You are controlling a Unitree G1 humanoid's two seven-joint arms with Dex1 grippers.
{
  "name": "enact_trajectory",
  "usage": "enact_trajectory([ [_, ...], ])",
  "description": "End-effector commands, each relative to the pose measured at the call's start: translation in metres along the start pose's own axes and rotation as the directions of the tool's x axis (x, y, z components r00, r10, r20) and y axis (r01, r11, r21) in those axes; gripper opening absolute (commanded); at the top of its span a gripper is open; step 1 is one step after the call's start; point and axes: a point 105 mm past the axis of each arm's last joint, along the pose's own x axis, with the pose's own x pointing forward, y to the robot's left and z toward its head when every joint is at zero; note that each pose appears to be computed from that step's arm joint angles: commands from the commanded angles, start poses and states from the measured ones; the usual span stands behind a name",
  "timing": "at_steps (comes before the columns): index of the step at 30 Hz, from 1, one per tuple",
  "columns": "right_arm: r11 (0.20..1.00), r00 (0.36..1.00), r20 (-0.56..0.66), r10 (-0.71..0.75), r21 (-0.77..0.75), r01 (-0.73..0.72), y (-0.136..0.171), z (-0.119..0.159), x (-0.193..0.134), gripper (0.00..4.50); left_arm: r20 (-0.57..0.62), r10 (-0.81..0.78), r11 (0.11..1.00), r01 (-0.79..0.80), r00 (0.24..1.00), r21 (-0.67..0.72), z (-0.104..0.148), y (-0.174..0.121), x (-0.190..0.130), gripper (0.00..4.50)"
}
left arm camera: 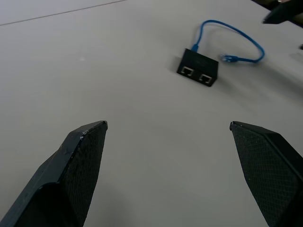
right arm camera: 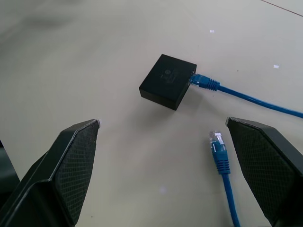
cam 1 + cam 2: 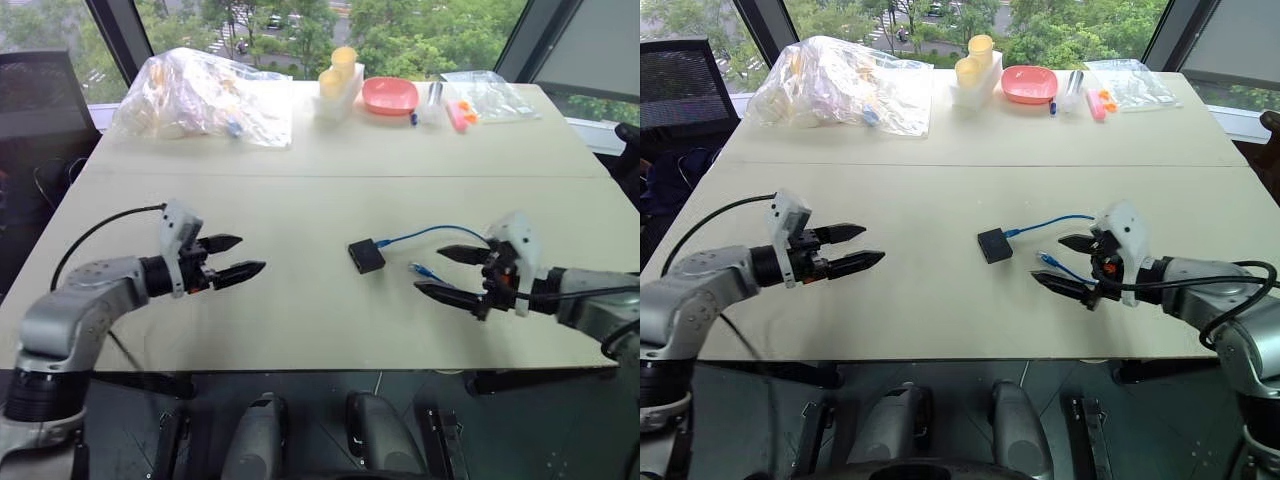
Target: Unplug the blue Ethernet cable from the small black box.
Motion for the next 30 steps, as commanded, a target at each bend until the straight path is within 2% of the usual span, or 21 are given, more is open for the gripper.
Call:
enact_trajectory([
  [1,0.996,0.998,0.034,-0.048,-0.069,0.05,-0.011,0.012,0.0,4.5,0.016,-0.052,0.998,0.052,0.999,0.029,0.009,-0.007,0.002,4.34],
  [12,0.989,0.994,0.061,-0.091,-0.111,0.097,-0.018,0.016,0.002,4.5,0.038,-0.074,0.997,0.072,0.997,0.042,0.009,-0.013,0.015,4.34],
  [28,0.981,0.99,0.081,-0.116,-0.148,0.127,-0.027,0.025,0.005,4.5,0.039,-0.115,0.993,0.113,0.993,0.042,0.017,-0.016,0.017,4.34],
  [30,0.977,0.99,0.09,-0.112,-0.172,0.126,-0.031,0.03,0.013,4.5,0.049,-0.132,0.991,0.13,0.99,0.044,0.022,-0.016,0.018,4.34],
])
